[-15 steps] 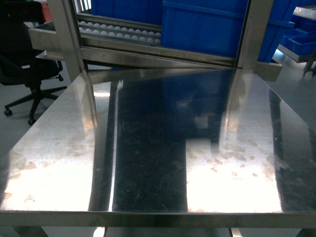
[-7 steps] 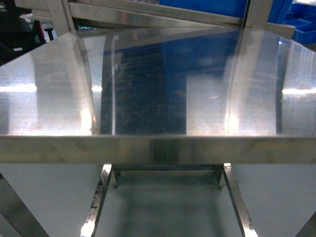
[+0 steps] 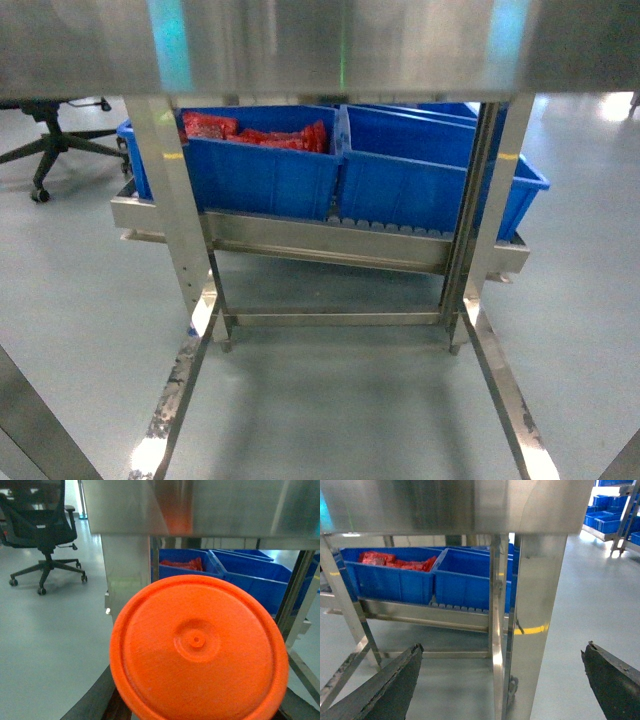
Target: Pick capacitor and pack into box
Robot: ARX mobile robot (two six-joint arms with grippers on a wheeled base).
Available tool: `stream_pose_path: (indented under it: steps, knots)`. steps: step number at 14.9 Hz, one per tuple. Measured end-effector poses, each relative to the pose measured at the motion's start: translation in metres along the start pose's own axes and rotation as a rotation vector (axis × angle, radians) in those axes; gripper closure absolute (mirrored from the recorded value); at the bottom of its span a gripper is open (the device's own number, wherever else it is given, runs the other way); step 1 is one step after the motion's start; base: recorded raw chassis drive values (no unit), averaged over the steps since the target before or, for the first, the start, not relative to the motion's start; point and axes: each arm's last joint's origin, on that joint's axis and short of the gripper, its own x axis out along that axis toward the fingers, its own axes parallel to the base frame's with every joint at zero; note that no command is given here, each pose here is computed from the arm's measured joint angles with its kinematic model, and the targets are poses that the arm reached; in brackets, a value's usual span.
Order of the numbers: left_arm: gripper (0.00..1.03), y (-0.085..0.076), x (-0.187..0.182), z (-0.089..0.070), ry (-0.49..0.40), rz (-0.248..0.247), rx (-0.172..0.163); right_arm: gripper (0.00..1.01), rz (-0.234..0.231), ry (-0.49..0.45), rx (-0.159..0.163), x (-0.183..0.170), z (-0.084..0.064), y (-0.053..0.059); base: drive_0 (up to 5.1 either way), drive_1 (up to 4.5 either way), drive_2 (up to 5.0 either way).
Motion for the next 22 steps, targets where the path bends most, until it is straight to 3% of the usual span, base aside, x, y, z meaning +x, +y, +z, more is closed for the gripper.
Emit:
stream_pose_path:
  steps: [18, 22]
  knots:
    - [0.59, 0.0, 0.0, -0.0001, 0.002, -0.001, 0.01, 0.03, 0.0, -0.001, 0.0, 0.0, 0.0001, 0.0, 0.0, 0.0, 0.0]
    - [0.59, 0.0, 0.0, 0.0, 0.0, -0.001, 0.01, 0.03, 0.0, 0.0, 0.0, 0.0, 0.0, 0.0, -5.0, 2.43, 2.4]
